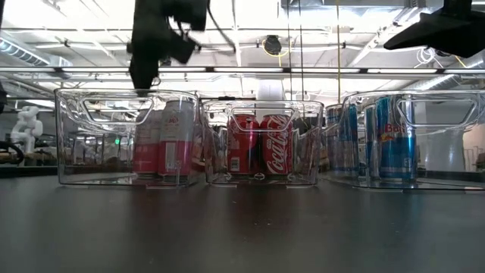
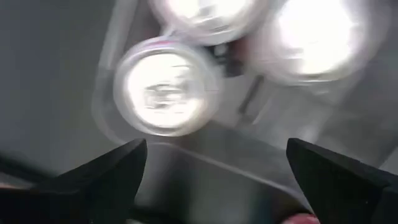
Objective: Sort soda cans
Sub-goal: Put the top red soda can into the center transparent bin
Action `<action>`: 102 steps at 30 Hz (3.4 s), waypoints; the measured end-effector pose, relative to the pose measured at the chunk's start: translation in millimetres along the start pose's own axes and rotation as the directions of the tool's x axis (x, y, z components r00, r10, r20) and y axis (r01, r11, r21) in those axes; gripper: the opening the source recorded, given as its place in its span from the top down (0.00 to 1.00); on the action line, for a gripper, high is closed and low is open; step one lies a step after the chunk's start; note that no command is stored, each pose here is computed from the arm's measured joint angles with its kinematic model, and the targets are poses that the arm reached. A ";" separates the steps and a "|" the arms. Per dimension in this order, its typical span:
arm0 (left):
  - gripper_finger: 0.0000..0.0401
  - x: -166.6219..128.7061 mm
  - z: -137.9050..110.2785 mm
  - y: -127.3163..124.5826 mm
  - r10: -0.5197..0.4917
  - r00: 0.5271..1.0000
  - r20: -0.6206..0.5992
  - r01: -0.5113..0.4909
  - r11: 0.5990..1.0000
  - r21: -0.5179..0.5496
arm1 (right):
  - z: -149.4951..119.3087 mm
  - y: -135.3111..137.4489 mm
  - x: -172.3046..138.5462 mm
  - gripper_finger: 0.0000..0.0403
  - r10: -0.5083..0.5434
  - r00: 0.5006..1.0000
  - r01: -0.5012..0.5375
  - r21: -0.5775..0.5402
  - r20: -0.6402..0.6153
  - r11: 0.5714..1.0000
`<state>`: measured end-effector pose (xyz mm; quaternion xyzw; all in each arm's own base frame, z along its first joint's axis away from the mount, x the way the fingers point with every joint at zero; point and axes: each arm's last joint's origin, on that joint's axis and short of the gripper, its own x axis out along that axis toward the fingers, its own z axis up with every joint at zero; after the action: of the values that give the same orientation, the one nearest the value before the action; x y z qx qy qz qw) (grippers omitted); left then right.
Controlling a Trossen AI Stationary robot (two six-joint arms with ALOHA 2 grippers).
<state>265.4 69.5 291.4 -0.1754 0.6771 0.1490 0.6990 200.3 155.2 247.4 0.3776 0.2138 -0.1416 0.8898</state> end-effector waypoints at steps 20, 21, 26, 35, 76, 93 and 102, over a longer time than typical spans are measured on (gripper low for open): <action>0.02 -64.8 -96.1 -109.8 -0.232 0.915 0.331 0.277 0.956 -0.095 | -0.4 -0.7 0.0 0.05 -0.005 1.000 0.004 -0.120 -0.006 0.993; 0.02 -64.5 -98.5 -114.3 -0.226 0.910 0.346 0.281 0.953 -0.116 | -0.4 -0.7 0.0 0.05 -0.005 1.000 0.004 -0.147 -0.006 0.989; 0.02 -64.9 -110.9 -134.2 -0.249 0.884 0.395 0.326 0.935 -0.140 | -0.3 -0.8 0.1 0.05 -0.006 1.000 0.004 -0.264 -0.005 0.965; 0.02 -51.4 -137.9 -162.2 -0.210 0.916 0.343 0.276 0.949 -0.156 | -2.4 -9.6 -0.3 0.05 -0.081 0.997 0.068 -0.373 -0.020 0.925; 0.02 -7.7 -196.6 -168.9 0.188 0.969 0.158 -0.196 0.980 0.038 | -1.1 -4.3 0.0 0.05 -0.036 0.999 0.036 -0.002 -0.010 0.999; 0.02 19.8 -230.0 -99.6 -0.141 0.980 0.141 0.147 0.989 -0.032 | 2.0 5.0 0.0 0.05 0.041 0.999 -0.044 0.144 0.023 0.989; 0.02 26.8 -229.5 -110.8 -0.180 0.980 0.082 0.183 0.983 -0.032 | -6.8 4.1 9.7 0.05 0.012 1.000 -0.015 0.181 0.015 0.983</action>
<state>110.5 -133.0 264.4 -0.2440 0.6269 0.1047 0.7324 208.6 162.1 241.0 0.4575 0.1912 -0.1570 0.8541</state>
